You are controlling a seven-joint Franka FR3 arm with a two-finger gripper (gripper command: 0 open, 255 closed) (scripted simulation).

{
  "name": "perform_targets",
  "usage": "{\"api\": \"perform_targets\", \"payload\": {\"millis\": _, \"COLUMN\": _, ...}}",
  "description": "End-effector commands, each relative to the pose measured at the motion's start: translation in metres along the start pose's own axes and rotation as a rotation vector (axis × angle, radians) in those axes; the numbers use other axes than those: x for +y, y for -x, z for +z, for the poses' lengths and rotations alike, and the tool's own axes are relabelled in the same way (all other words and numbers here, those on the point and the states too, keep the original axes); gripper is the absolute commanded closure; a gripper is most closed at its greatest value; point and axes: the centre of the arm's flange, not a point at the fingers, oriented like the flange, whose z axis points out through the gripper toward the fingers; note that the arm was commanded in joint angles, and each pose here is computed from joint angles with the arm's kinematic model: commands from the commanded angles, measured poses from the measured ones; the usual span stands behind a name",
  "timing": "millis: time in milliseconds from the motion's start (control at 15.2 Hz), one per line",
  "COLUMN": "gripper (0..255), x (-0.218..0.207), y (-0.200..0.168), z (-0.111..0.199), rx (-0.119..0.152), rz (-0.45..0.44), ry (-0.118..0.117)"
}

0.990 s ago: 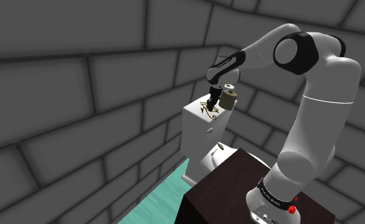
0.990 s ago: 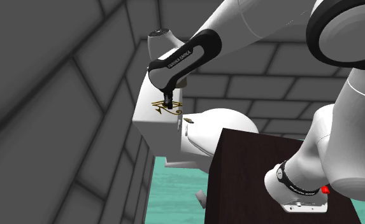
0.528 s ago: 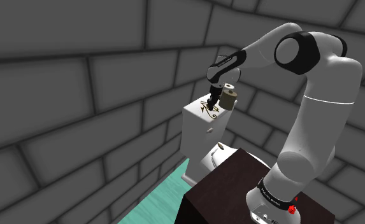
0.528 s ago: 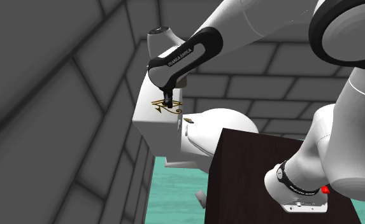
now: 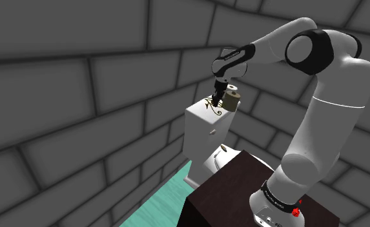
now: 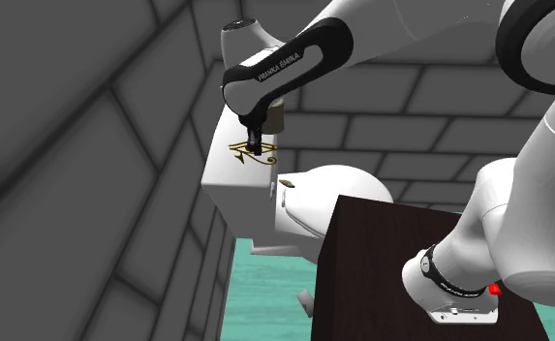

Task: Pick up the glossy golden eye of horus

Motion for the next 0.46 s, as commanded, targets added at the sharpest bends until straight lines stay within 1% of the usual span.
{"api": "perform_targets", "payload": {"millis": 0, "gripper": 255, "x": -0.001, "y": 0.001, "z": -0.010, "rx": -0.001, "rz": 0.000, "ry": 0.000}}
{"api": "perform_targets", "payload": {"millis": 264, "gripper": 255, "x": -0.001, "y": 0.002, "z": -0.032, "rx": -0.001, "rz": 0.000, "ry": 0.000}}
{"api": "perform_targets", "payload": {"millis": 396, "gripper": 255, "x": -0.001, "y": 0.002, "z": -0.032, "rx": -0.001, "rz": 0.000, "ry": 0.000}}
